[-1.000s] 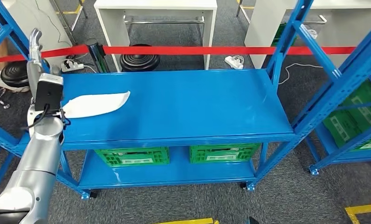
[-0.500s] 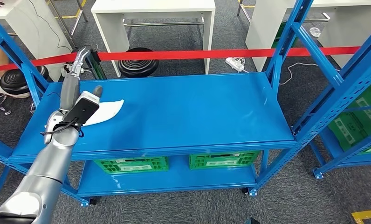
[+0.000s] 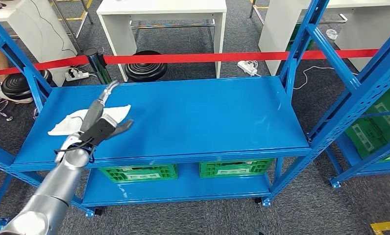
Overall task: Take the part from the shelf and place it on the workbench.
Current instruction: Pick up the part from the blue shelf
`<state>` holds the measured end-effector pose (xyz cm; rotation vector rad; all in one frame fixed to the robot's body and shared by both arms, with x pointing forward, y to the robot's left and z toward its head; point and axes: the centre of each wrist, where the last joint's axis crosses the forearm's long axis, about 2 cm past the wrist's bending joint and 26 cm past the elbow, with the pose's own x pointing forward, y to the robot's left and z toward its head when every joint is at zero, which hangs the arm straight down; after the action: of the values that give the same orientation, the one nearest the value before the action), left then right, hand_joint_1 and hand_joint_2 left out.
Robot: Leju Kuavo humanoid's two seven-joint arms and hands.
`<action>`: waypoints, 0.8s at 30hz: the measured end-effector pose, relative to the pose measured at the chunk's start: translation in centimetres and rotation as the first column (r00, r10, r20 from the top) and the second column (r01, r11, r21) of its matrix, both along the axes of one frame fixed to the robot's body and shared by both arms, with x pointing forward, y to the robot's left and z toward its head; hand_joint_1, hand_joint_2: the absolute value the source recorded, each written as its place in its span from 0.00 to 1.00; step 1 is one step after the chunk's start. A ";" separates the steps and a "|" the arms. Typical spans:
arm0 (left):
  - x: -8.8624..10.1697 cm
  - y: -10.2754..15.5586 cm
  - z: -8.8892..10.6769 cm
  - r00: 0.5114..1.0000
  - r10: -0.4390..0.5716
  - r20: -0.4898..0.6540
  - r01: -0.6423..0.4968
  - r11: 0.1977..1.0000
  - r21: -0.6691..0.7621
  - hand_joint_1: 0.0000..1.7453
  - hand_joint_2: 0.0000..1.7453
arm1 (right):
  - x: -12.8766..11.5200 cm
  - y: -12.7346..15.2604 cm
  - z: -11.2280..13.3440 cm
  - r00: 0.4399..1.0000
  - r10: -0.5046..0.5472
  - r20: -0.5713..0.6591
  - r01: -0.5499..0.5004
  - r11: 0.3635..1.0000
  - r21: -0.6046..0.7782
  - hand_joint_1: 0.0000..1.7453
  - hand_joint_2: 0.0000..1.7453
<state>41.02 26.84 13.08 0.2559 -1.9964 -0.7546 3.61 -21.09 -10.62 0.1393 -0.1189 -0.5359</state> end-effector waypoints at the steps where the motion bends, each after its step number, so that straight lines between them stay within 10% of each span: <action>1: -0.3 -0.2 -0.4 1.000 -0.006 -0.017 0.006 1.000 -0.003 0.00 1.00 | 0.0 0.2 0.0 1.000 -0.005 0.001 0.005 1.000 0.001 0.00 0.00; 24: -2.3 -2.2 -4.0 0.981 0.046 -0.187 -0.039 0.998 0.044 0.00 1.00 | -0.1 1.4 0.2 0.998 -0.060 -0.014 0.060 0.998 -0.006 0.00 0.00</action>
<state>38.76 24.65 9.08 0.2410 -1.7938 -0.7640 3.56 -19.74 -10.40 0.1268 -0.1105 -0.5960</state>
